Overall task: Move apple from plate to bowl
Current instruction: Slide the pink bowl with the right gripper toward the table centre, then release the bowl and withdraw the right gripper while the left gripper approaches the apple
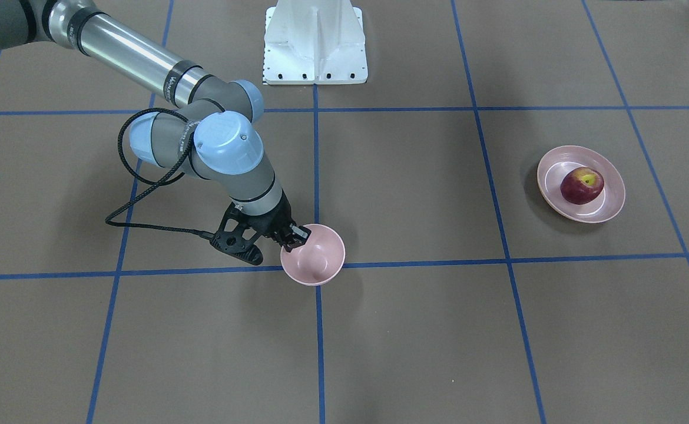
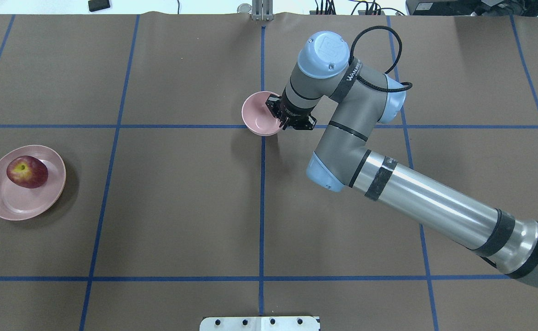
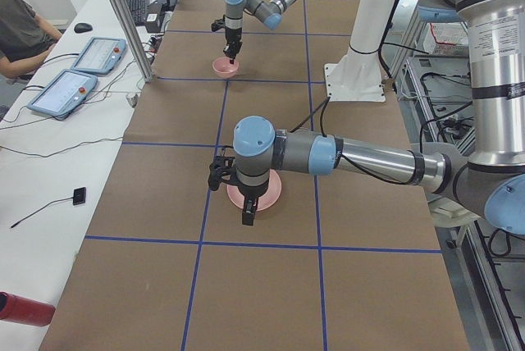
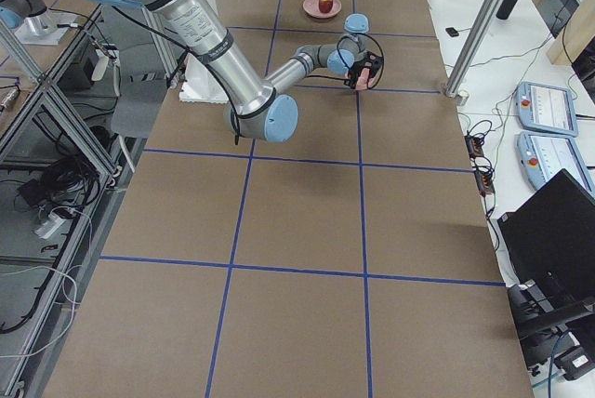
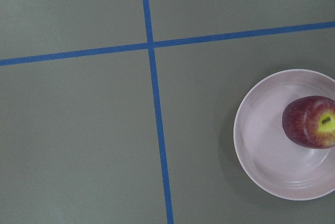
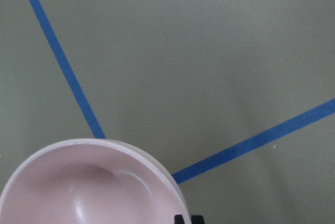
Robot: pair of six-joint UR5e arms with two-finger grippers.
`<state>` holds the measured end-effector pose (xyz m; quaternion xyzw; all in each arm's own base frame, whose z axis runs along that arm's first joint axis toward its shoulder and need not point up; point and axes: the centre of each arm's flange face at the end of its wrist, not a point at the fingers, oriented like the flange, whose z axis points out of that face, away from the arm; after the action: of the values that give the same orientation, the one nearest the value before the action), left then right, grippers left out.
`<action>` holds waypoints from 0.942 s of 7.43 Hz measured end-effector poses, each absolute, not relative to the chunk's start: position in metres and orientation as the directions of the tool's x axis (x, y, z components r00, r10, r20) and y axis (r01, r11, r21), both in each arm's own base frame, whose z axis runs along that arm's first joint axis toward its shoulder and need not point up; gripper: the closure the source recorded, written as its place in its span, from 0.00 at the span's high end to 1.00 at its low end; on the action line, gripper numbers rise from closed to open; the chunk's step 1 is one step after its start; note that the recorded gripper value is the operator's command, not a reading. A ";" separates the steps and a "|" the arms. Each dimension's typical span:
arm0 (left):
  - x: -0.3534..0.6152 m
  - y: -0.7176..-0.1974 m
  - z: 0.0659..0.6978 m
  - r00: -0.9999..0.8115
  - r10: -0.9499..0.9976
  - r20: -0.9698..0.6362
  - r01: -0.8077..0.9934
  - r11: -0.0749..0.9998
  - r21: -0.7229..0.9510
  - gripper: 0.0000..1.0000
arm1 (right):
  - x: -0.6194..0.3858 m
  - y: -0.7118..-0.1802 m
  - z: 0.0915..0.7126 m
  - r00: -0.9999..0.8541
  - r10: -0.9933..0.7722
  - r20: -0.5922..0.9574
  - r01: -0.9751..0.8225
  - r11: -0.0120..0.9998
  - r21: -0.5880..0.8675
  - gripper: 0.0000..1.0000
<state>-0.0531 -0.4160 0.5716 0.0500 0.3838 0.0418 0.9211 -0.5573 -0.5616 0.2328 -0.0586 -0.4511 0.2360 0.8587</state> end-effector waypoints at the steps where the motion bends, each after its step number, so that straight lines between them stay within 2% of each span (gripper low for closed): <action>1: -0.053 -0.416 0.572 0.702 0.115 -0.703 -0.039 0.992 0.124 0.98 | -0.561 -0.559 0.233 0.484 0.459 0.745 -0.350 0.882 -0.316 0.00; 2: -0.053 -0.416 0.572 0.702 0.115 -0.703 -0.039 0.992 0.124 0.98 | -0.563 -0.558 0.234 0.485 0.461 0.743 -0.350 0.881 -0.318 0.00; 3: -0.053 -0.416 0.572 0.702 0.115 -0.703 -0.039 0.992 0.124 0.98 | -0.564 -0.557 0.235 0.484 0.465 0.741 -0.351 0.879 -0.322 0.62; 4: -0.053 -0.416 0.572 0.701 0.115 -0.704 -0.039 0.992 0.123 0.98 | -0.565 -0.556 0.236 0.485 0.466 0.740 -0.350 0.879 -0.324 0.70; 5: -0.053 -0.416 0.572 0.701 0.114 -0.704 -0.038 0.992 0.122 0.98 | -0.567 -0.555 0.236 0.486 0.468 0.738 -0.350 0.878 -0.326 1.00; 7: -0.053 -0.415 0.573 0.701 0.111 -0.705 -0.038 0.992 0.119 0.98 | -0.568 -0.555 0.234 0.481 0.480 0.734 -0.349 0.872 -0.342 1.00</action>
<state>-0.0529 -0.4153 0.5733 0.0474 0.3848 0.0406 0.9209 -0.5682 -0.5546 0.2343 -0.0729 -0.4485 0.2419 0.8573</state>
